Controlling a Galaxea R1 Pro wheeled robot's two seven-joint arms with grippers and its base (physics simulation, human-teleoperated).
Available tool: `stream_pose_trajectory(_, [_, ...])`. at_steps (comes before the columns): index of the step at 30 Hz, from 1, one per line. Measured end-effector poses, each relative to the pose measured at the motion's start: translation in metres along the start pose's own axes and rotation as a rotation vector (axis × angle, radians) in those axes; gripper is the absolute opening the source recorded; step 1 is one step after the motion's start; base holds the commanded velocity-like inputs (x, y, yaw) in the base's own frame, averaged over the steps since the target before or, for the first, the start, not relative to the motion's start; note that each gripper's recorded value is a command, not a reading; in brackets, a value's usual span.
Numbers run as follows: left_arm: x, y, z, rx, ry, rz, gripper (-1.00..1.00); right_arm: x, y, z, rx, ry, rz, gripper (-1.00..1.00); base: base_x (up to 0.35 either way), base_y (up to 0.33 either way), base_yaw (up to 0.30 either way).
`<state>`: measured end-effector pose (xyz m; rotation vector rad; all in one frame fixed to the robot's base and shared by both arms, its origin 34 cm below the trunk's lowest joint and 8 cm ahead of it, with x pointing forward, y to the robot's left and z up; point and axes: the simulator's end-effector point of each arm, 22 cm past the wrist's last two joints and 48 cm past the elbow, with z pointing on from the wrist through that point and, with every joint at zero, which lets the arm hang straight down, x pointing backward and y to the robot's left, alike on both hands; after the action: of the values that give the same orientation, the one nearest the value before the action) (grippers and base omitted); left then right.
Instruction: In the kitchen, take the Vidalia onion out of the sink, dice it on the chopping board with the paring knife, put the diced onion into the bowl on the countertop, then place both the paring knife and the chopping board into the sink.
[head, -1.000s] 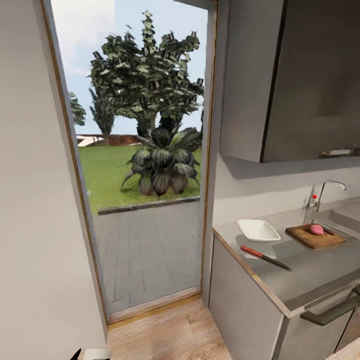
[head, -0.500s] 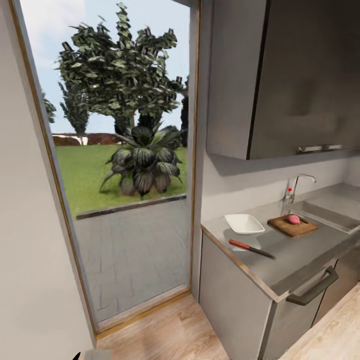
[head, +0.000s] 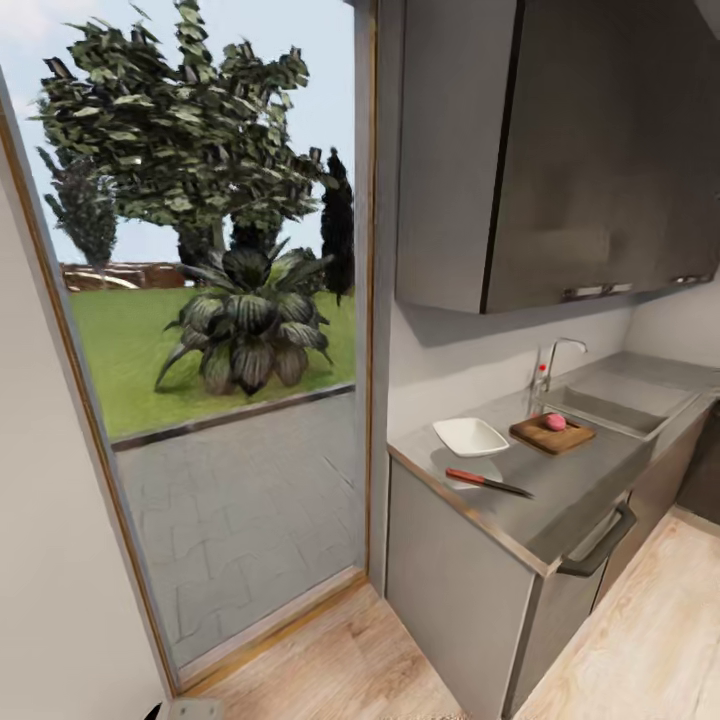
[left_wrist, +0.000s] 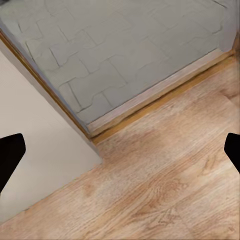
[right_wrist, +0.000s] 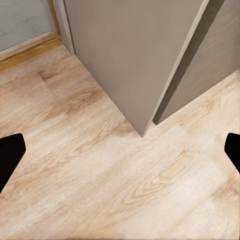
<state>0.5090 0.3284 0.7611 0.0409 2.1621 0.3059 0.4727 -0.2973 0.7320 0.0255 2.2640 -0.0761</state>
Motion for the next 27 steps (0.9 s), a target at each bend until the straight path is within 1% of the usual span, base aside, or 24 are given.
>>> stream_pose_trajectory(18, [0.0047,-0.0017,0.0001,0.003,0.01,0.003,1.0,0.0046,0.0,0.0002,0.0,0.01,-0.001,1.0,0.0,0.273,-0.265])
stream_pose_trajectory(22, [0.0059,-0.002,0.0001,0.004,0.013,0.003,1.0,0.0056,0.0001,0.0003,0.0,0.012,-0.001,1.0,0.0,0.154,-0.265])
stream_pose_trajectory(27, [0.0071,-0.0022,0.0002,0.004,0.015,0.003,1.0,0.0068,0.0001,0.0004,0.0,0.015,-0.001,1.0,0.0,0.032,-0.265])
